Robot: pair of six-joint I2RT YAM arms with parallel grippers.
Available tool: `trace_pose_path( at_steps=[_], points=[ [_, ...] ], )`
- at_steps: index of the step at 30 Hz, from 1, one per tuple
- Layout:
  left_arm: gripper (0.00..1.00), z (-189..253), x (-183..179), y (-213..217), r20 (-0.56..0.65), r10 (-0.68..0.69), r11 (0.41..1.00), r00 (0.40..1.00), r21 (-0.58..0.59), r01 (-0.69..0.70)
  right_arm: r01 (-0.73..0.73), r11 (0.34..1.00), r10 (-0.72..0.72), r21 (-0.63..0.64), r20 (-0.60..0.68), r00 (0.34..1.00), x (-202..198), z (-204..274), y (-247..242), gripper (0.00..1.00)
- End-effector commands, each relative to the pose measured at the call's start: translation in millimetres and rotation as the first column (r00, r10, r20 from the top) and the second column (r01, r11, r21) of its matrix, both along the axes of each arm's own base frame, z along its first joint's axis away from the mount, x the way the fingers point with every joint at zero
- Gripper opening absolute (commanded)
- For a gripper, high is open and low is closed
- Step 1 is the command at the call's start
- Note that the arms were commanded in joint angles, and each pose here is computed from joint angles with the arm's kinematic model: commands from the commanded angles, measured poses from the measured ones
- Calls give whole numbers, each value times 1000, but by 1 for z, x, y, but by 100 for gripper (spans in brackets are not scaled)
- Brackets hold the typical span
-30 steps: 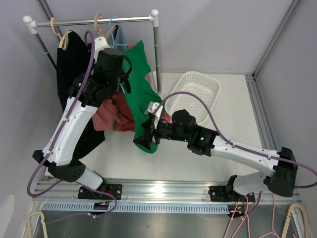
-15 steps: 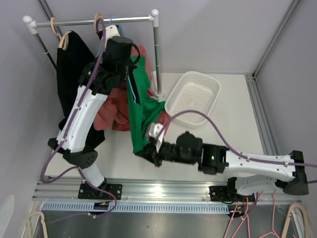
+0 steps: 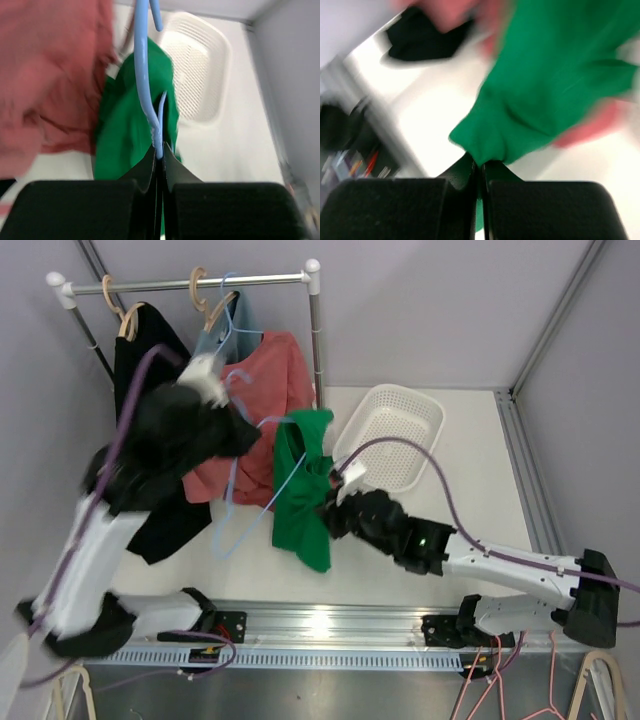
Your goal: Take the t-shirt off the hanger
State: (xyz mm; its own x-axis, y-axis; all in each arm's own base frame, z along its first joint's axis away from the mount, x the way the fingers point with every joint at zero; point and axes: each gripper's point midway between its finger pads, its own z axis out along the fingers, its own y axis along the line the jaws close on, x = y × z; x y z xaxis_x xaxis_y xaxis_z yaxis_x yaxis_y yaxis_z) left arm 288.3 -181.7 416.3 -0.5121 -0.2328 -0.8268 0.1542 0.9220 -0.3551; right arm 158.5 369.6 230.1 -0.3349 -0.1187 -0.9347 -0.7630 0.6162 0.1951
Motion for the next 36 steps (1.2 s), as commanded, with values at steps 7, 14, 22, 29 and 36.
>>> trace_pose_path(
  at_steps=[7,14,22,29,36],
  points=[
    [1,4,-203,78,305,-263,908,915,-243,342,407,892,-402,198,-68,913,138,89,-103,0],
    [1,-77,-209,94,195,-231,940,953,-209,270,259,884,-378,388,270,886,189,283,-102,0],
    [1,-96,-183,91,200,-151,957,968,-215,194,256,771,-551,582,409,727,274,410,-128,0],
    [1,-97,-159,83,205,-135,972,969,-161,169,263,651,-642,712,332,691,335,421,-193,0],
    [1,-87,-139,78,235,-105,980,966,-138,140,460,718,-627,522,199,753,381,319,-194,0]
  ],
)
